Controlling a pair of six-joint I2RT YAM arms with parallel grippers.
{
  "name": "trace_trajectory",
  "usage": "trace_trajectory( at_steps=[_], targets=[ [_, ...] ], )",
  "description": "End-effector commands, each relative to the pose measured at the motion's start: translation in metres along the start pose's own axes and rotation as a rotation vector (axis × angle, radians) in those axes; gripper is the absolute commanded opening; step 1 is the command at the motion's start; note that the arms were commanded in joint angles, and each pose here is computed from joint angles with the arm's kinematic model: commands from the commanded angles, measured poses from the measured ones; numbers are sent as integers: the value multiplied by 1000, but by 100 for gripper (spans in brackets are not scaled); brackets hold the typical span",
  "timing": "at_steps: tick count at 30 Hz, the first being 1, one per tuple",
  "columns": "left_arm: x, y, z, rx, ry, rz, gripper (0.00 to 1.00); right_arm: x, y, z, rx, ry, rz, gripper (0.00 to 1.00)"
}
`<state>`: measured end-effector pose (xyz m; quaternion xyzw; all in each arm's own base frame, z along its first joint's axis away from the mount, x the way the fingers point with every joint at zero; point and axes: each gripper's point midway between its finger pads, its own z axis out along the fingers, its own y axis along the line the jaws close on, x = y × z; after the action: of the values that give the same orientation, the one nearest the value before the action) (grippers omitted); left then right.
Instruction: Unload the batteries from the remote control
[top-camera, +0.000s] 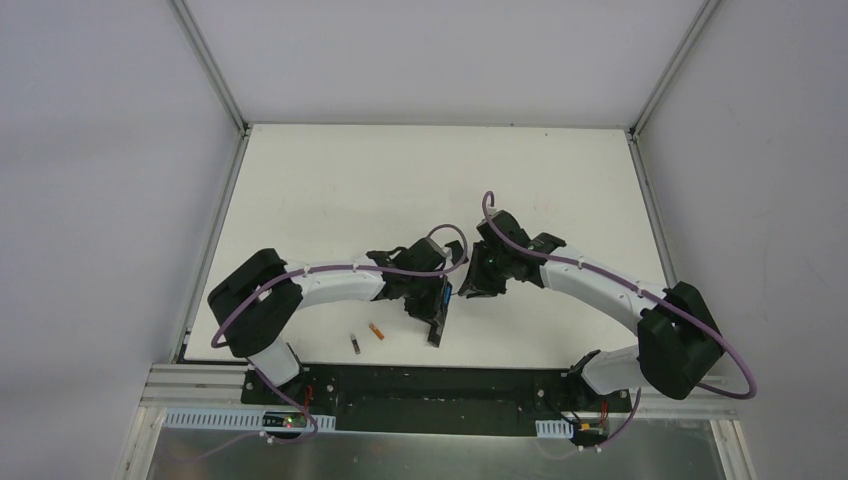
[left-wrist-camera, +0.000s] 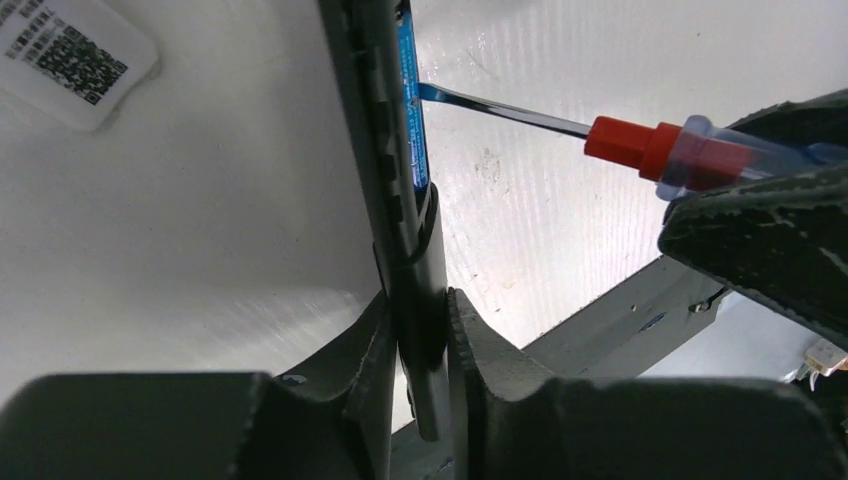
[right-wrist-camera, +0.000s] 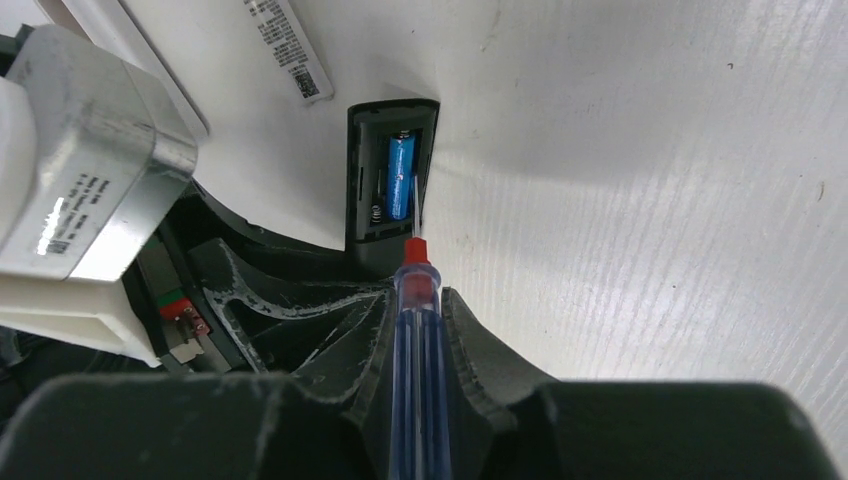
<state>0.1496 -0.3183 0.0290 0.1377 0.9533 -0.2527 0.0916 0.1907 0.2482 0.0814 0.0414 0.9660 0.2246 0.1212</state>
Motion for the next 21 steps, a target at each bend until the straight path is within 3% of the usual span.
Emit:
trace_trajectory(
  at_steps=[1,7,21],
  targets=[
    [14,7,8,-14,45,8,12,1,-4,3,19,13,13,0],
    [22,12,9,-6,76,57,0,0,0,3,-9,12,-14,0],
    [40,21,18,14,185,91,0,12,-6,26,-142,4,85,0]
  ],
)
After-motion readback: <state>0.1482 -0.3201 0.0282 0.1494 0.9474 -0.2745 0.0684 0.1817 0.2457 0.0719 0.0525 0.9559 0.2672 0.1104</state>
